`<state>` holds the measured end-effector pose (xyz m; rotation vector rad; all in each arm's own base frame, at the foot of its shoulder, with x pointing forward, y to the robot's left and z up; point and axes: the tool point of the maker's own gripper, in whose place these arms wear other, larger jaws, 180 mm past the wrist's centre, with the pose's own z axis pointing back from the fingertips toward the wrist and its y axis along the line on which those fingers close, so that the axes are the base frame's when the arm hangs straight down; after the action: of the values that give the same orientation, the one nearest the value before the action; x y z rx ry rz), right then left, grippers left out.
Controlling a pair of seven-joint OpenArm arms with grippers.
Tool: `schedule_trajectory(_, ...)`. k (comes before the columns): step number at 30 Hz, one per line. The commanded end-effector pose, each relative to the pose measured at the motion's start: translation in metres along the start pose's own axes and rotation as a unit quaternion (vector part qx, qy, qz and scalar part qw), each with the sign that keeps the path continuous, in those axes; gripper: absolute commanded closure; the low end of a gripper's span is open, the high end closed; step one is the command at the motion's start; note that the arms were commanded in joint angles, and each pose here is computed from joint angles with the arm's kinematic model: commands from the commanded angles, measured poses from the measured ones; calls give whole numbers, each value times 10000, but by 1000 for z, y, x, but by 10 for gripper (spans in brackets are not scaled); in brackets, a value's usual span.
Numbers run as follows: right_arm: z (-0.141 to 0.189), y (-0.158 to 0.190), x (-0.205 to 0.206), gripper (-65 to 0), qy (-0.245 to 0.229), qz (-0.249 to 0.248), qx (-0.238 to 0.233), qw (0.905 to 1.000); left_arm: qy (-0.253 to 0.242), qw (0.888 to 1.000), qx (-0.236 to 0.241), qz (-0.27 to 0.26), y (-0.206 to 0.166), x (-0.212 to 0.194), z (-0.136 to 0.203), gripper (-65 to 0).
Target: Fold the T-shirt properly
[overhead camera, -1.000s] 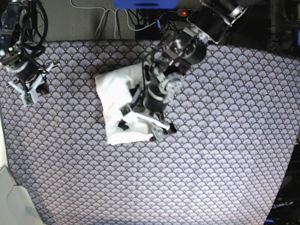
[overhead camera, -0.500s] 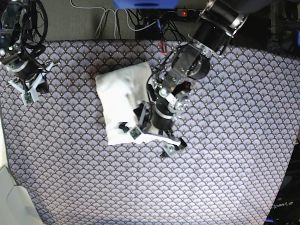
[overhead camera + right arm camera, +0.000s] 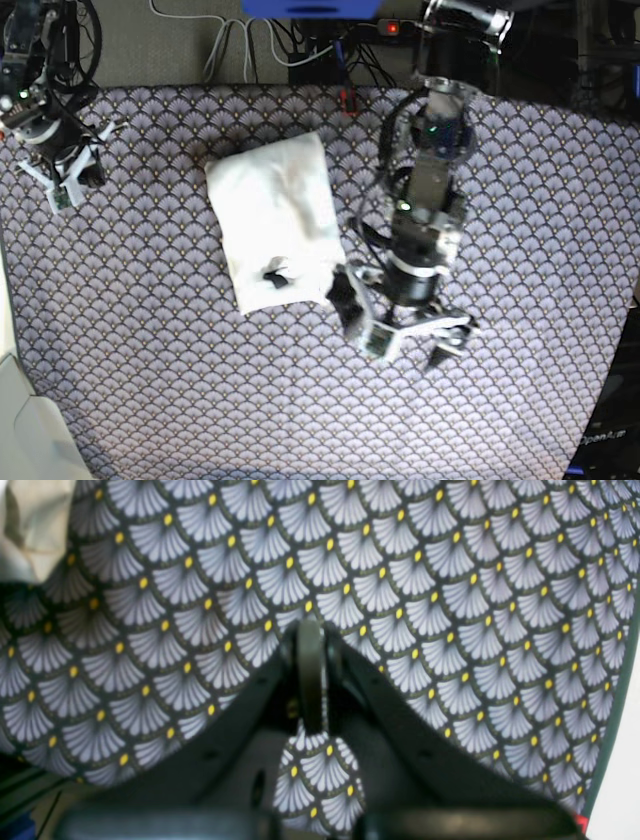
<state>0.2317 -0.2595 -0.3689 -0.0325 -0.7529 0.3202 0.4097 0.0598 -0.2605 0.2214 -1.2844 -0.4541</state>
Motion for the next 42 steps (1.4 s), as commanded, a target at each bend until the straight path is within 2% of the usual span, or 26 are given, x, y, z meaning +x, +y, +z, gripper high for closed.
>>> schedule_trajectory(1, 4, -3, 12, 0, -217, 81, -17, 9997, -226, 9995, 180, 139, 14, 12, 6, -624)
schedule_trajectory(5, 9, 6, 2, 0, -109, 230, 167, 9995, 110, 9977, 492, 451, 38, -24, 27, -624)
schedule_trajectory(7, 12, 9, -2, 0, -69, 267, 189, 9994, 359, 9962, 686, 410, 55, -49, 42, -624)
schedule_trajectory(11, 23, 18, -6, 0, -32, 392, 243, 9989, 779, 9922, 779, 589, 72, -93, 80, -624)
schedule_trajectory(16, 35, 24, -11, 0, -6, 373, 216, 9991, 1355, 9850, 467, 956, 65, -144, 133, -624)
schedule_trajectory(22, 45, 18, -29, 0, 183, 235, 79, 9995, 1963, 9734, 4, 1182, 46, -185, 173, -618)
schedule_trajectory(23, 47, 19, -33, 0, 241, 228, 91, 9994, 2046, 9710, -60, 1238, 42, -190, 178, -602)
schedule_trajectory(25, 50, 21, -43, 0, 365, 220, 109, 9990, 2161, 9674, -167, 1308, 37, -197, 187, -514)
schedule_trajectory(31, 76, 8, -82, 0, 796, -140, -235, 9965, 2561, 9564, -279, 1374, 24, -217, 214, -23)
schedule_trajectory(32, 81, 5, -87, 0, 862, -186, -302, 9956, 2617, 9549, -299, 1374, 22, -220, 218, 0)
schedule_trajectory(33, 86, 3, -94, 0, 935, -246, -365, 9946, 2692, 9526, -346, 1371, 18, -223, 223, 0)
schedule_trajectory(34, 91, 3, -102, 0, 1028, -324, -407, 9933, 2774, 9502, -398, 1361, 14, -227, 229, -26)
schedule_trajectory(38, 105, 17, -134, 0, 1362, -642, -367, 9879, 3100, 9378, -726, 1382, -10, -239, 255, -4)
schedule_trajectory(42, 102, 29, -166, 0, 1330, -1197, -307, 9834, 3623, 9135, -1233, 1381, -48, -271, 280, -5)
